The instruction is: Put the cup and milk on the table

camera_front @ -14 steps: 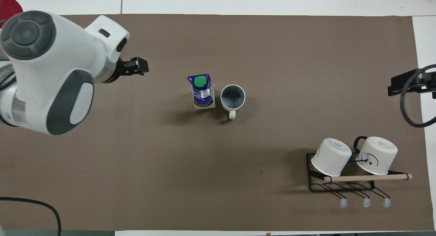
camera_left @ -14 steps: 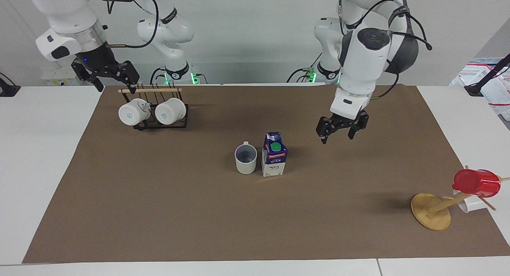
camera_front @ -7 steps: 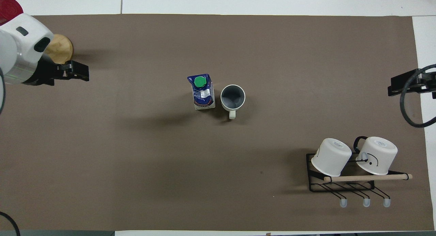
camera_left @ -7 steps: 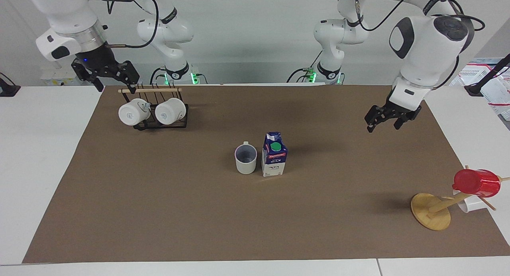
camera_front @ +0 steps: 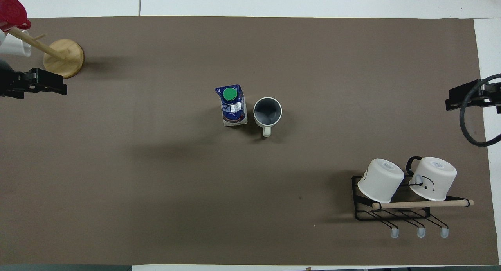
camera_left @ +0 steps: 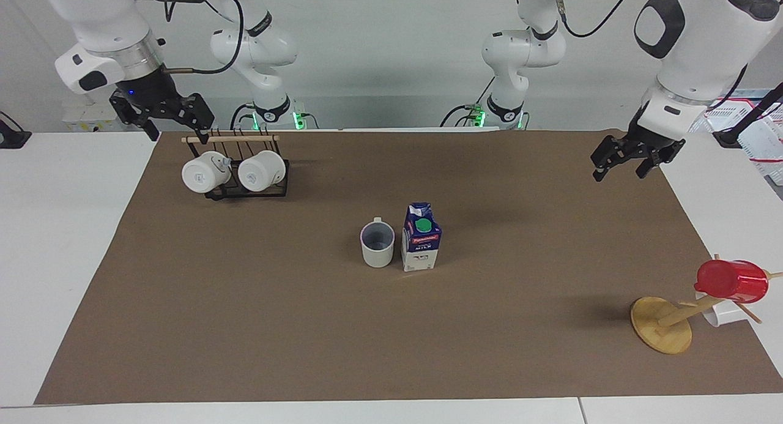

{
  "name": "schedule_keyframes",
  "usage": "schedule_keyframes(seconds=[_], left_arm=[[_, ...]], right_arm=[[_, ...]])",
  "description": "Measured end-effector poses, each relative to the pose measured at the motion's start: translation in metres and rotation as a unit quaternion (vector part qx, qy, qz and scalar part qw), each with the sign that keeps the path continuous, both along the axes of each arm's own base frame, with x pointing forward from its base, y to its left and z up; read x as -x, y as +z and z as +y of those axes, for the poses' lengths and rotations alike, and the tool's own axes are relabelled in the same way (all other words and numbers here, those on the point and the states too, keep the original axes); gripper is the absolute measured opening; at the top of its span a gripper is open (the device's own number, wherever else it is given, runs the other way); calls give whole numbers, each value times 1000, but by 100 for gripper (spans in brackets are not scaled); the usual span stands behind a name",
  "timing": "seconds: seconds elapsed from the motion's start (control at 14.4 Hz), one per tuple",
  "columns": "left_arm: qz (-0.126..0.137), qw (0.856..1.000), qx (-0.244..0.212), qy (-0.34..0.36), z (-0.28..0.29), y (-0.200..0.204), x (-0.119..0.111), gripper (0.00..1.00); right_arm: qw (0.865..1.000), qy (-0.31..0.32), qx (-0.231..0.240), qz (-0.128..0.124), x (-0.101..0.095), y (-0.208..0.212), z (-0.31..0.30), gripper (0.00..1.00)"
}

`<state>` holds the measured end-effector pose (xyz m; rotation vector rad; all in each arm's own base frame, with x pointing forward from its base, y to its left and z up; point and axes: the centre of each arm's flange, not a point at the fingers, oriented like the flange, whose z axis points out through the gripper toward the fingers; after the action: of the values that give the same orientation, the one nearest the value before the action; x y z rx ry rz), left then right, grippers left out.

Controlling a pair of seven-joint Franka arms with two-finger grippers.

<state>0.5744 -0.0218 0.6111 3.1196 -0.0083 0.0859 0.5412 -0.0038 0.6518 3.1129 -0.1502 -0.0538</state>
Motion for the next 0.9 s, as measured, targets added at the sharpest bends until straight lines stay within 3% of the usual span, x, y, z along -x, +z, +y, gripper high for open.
schedule_keyframes(seconds=[0.35,0.9], left_arm=[[22,1000,-1,-7,7,6,10,100],[34,999,0,-13,6,1,26,100]], right_arm=[[1000,0,0,0,0,0,0,100],[1000,0,0,0,0,0,0,100]])
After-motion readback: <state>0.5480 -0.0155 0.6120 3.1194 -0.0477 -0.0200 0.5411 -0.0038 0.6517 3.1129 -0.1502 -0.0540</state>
